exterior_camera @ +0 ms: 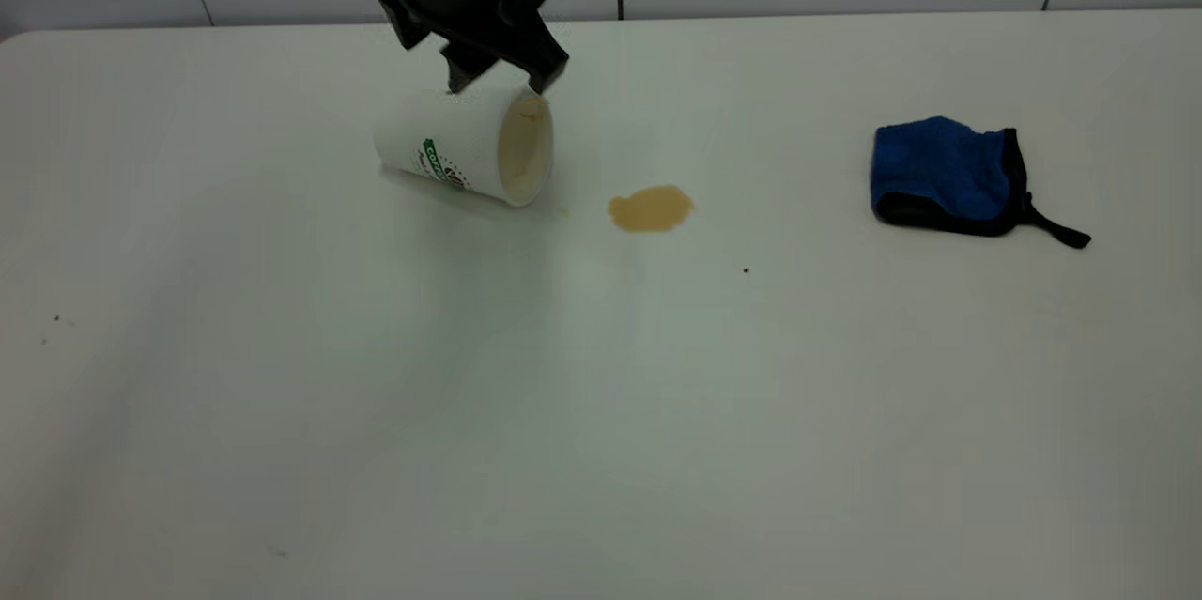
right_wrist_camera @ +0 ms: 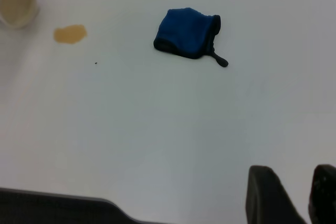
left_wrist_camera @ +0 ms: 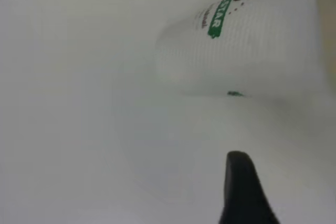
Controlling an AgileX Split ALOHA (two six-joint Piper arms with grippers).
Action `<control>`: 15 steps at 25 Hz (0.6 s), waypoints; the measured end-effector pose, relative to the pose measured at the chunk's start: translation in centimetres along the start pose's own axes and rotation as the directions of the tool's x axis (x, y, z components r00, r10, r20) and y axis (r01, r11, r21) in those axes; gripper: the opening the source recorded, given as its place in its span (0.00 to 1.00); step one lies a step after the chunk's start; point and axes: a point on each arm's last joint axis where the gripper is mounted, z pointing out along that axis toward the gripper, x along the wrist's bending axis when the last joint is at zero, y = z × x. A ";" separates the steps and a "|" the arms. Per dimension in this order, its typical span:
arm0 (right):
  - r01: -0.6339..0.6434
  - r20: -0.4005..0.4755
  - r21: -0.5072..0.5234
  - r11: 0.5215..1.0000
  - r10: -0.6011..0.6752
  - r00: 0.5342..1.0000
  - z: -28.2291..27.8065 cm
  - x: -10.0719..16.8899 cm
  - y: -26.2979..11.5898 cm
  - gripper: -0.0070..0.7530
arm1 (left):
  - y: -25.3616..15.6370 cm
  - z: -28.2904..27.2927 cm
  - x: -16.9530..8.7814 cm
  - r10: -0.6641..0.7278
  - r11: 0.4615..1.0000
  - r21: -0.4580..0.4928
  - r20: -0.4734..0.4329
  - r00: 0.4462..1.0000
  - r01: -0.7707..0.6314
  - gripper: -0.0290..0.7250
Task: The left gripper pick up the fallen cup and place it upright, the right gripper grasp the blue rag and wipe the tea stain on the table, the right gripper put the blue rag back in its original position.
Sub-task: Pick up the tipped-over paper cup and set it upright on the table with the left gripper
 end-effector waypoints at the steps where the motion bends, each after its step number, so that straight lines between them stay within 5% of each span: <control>1: 0.000 0.000 0.000 1.000 0.000 1.000 0.0 0.0 0.0 0.32 | 0.2 0.5 -0.3 0.011 1.000 0.001 0.001 1.000 -0.011 0.71; 5: 0.000 0.000 0.000 1.000 0.000 1.000 0.0 0.0 0.0 0.32 | 0.8 3.0 -1.7 0.058 0.998 0.000 -0.008 0.998 -0.058 0.85; 15: 0.000 0.000 0.000 1.000 0.000 1.000 0.0 0.0 0.0 0.32 | 1.9 7.5 -4.0 0.097 0.995 -0.028 -0.089 0.991 -0.100 0.85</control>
